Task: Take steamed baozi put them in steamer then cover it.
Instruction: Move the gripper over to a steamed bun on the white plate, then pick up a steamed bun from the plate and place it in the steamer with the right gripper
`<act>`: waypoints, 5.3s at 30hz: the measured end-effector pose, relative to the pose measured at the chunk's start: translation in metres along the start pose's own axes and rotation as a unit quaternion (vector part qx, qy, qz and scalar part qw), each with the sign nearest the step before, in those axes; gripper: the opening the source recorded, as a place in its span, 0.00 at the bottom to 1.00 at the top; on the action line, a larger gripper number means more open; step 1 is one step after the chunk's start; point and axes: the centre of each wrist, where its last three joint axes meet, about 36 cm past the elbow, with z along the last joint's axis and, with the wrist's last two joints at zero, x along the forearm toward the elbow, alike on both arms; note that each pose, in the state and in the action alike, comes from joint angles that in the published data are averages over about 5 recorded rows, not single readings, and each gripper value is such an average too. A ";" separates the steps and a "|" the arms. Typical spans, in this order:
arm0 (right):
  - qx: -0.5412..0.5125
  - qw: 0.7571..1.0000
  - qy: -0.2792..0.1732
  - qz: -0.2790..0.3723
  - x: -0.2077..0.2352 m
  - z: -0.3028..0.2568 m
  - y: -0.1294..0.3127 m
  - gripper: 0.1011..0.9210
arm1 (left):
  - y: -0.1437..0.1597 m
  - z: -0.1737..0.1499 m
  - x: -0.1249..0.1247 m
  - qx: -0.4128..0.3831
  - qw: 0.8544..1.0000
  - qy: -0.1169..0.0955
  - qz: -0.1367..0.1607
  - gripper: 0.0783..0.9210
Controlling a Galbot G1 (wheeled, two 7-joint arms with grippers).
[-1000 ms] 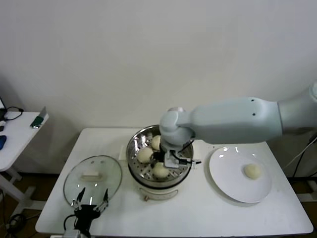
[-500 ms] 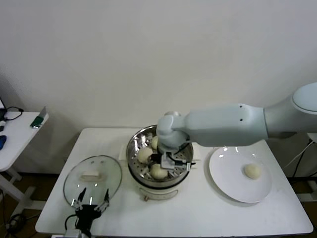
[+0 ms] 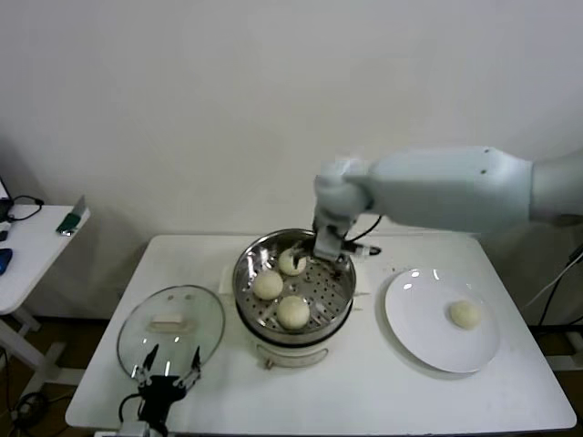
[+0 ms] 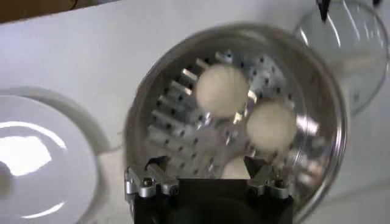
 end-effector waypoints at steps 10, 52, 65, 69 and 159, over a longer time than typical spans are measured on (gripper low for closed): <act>-0.262 0.965 0.016 0.000 0.028 0.103 0.130 0.88 | 0.001 -0.005 -0.006 0.003 1.000 -0.005 0.002 0.88; -0.513 0.857 0.030 -0.031 -0.173 0.139 0.362 0.86 | 0.001 0.004 0.002 0.001 1.000 0.014 -0.007 0.88; -0.525 0.850 0.031 -0.038 -0.182 0.140 0.365 0.72 | 0.000 0.004 0.002 0.002 1.000 0.016 -0.005 0.88; -0.526 0.849 0.030 -0.038 -0.181 0.141 0.364 0.68 | -0.001 0.004 0.002 0.003 1.000 0.017 -0.005 0.88; -0.439 0.894 -0.067 0.055 -0.035 0.017 0.018 0.88 | 0.009 -0.020 0.003 0.013 1.000 0.005 -0.001 0.88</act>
